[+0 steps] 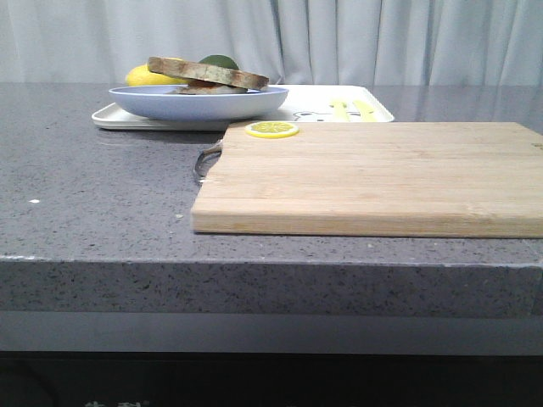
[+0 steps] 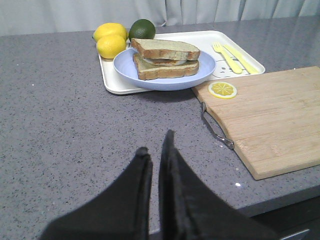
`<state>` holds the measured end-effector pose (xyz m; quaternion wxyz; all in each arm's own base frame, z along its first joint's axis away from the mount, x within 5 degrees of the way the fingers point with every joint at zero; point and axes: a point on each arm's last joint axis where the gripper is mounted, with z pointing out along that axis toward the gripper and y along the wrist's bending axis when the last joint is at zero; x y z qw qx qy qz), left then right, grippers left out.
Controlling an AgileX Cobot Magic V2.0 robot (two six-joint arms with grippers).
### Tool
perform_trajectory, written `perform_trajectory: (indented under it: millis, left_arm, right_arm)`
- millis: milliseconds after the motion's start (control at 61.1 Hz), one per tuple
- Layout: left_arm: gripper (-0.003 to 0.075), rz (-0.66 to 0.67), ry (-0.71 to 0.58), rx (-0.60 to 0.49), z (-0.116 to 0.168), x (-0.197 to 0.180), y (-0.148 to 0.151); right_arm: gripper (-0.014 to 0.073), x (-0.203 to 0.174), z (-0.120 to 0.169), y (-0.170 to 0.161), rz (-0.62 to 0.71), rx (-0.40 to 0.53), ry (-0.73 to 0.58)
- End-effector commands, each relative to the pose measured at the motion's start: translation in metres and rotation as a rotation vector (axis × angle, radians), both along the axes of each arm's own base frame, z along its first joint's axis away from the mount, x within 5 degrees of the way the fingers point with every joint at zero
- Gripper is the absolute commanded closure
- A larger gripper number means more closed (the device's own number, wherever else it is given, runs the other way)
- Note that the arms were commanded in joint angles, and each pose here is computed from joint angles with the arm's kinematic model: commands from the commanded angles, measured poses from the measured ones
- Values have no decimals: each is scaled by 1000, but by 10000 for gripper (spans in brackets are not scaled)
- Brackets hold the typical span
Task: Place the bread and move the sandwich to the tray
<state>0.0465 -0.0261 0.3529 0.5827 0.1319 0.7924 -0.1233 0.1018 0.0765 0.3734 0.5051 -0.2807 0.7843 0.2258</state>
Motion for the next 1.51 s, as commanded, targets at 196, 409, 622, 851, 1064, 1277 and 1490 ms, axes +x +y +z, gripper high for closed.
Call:
perform_trajectory:
  millis: [196, 409, 622, 851, 1064, 1277, 1490]
  left_arm:
    - [741, 7, -89, -42, 14, 2, 0]
    - [741, 7, -89, -42, 14, 2, 0]
    - [741, 7, -89, -42, 14, 2, 0]
    - [741, 60, -140, 22, 8, -2, 7]
    - [741, 183, -215, -28, -32, 3, 16]
    - [741, 230, -342, -59, -81, 11, 18]
    - [741, 247, -442, -89, -118, 8, 20]
  right_arm:
    - [664, 1, 13, -1, -24, 60, -61]
    - [664, 1, 13, -1, -24, 60, -61]
    - [664, 1, 13, -1, -24, 60, -61]
    - [664, 1, 13, -1, -24, 60, -61]
    - [664, 1, 13, -1, -24, 60, -61]
    - [664, 1, 13, -1, -24, 60, -61]
    - [664, 1, 13, -1, -24, 60, -61]
